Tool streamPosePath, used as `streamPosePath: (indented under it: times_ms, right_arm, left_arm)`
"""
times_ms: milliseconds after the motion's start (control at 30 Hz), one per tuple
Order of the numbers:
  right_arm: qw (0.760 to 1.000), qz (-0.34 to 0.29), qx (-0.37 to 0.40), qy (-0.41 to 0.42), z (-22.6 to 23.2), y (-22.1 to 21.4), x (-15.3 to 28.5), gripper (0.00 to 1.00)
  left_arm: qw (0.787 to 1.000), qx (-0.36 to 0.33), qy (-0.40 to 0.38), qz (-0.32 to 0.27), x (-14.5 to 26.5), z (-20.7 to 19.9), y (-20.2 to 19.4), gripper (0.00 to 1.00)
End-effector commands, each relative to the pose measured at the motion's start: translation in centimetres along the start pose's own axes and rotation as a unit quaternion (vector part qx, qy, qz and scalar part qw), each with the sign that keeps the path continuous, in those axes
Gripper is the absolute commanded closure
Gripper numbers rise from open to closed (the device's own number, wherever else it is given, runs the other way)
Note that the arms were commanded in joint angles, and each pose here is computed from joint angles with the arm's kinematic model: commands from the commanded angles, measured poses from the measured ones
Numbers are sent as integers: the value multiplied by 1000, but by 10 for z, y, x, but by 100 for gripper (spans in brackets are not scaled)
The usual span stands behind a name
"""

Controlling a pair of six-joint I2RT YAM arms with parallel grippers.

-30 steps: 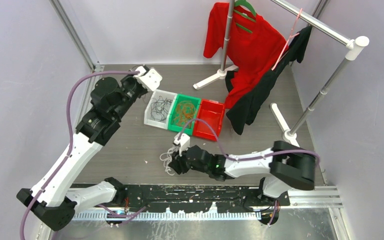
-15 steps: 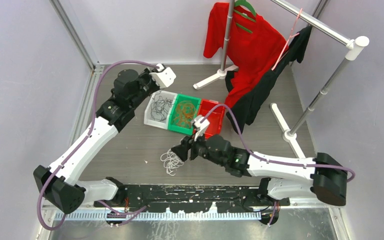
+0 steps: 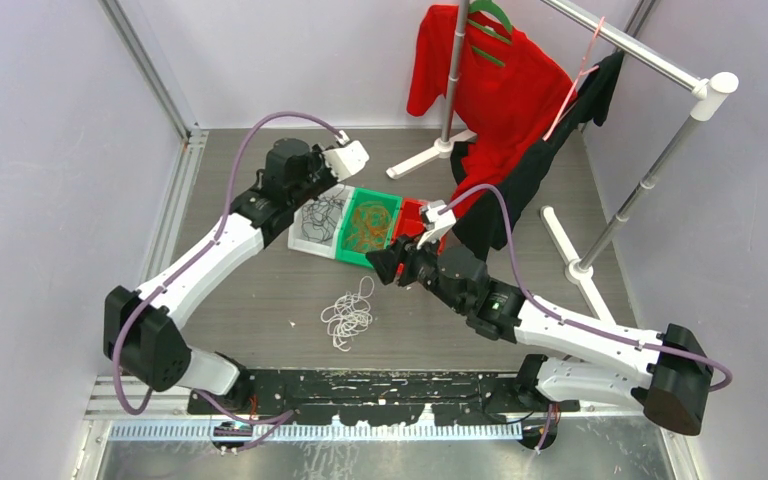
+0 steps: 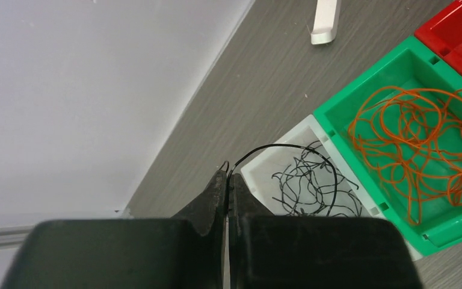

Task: Untangle the cables
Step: Place the cable in the bin.

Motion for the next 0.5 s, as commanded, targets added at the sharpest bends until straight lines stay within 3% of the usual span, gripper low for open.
streamPosePath:
  times_ms: [0, 200, 467]
  right_arm:
    - [999, -19, 2, -29, -6, 14, -3, 43]
    - [998, -19, -1, -54, -16, 7, -5, 45]
    - [998, -12, -3, -61, -20, -1, -9, 45]
  left_arm:
    - [998, 56, 5, -21, -9, 9, 10, 100]
    - [990, 140, -22, 21, -29, 7, -7, 100]
    - [965, 230, -120, 40, -40, -2, -23, 100]
Point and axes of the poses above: each gripper's point midway between its finger pads, its own x axis back along the fingers, its own z axis along the line the jaws close on, y = z × x, the point moved 8 cm from there along x, back along the fingers, and after that the axes turned 10 degrees about x, right-handed, at the moved point
